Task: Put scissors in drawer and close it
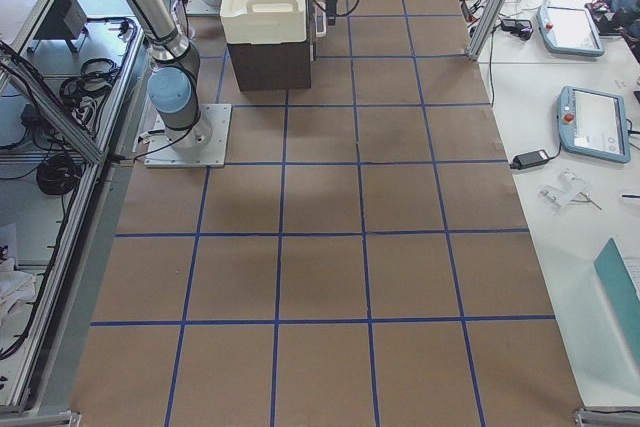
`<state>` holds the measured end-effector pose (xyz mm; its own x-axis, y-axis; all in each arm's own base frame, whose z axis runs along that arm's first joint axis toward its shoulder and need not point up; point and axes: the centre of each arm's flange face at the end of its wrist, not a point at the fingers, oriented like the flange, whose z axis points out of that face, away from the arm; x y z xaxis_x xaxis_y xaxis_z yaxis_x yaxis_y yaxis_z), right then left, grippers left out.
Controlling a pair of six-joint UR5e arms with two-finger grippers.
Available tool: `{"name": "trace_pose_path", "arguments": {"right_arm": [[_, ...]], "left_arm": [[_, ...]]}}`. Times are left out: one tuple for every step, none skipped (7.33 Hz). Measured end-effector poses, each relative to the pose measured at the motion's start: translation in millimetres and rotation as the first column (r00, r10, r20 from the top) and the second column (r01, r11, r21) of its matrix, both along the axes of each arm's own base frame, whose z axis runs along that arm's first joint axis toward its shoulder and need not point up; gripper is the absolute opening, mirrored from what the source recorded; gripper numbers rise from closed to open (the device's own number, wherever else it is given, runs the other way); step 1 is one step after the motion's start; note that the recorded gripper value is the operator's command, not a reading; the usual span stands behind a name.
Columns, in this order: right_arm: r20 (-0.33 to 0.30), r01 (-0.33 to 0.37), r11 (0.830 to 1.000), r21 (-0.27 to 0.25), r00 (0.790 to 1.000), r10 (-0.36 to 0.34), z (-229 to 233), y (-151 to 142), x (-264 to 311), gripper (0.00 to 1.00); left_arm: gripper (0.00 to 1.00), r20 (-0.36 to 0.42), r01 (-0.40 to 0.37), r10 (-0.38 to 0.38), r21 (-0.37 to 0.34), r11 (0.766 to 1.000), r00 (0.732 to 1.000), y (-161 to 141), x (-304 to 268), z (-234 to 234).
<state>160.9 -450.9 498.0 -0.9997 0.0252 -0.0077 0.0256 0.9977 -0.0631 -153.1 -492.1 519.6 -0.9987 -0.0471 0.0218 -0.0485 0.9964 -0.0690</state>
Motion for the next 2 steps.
{"name": "trace_pose_path", "arguments": {"right_arm": [[0.000,0.000,1.000,0.000,1.000,0.000,-0.1,-0.1,0.0,1.00],[0.000,0.000,1.000,0.000,1.000,0.000,-0.2,-0.2,0.0,1.00]], "left_arm": [[1.00,0.012,-0.001,0.001,0.002,1.000,1.000,1.5,1.1,0.7],[1.00,0.017,-0.001,0.001,0.007,1.000,1.000,2.9,1.3,0.6]]}}
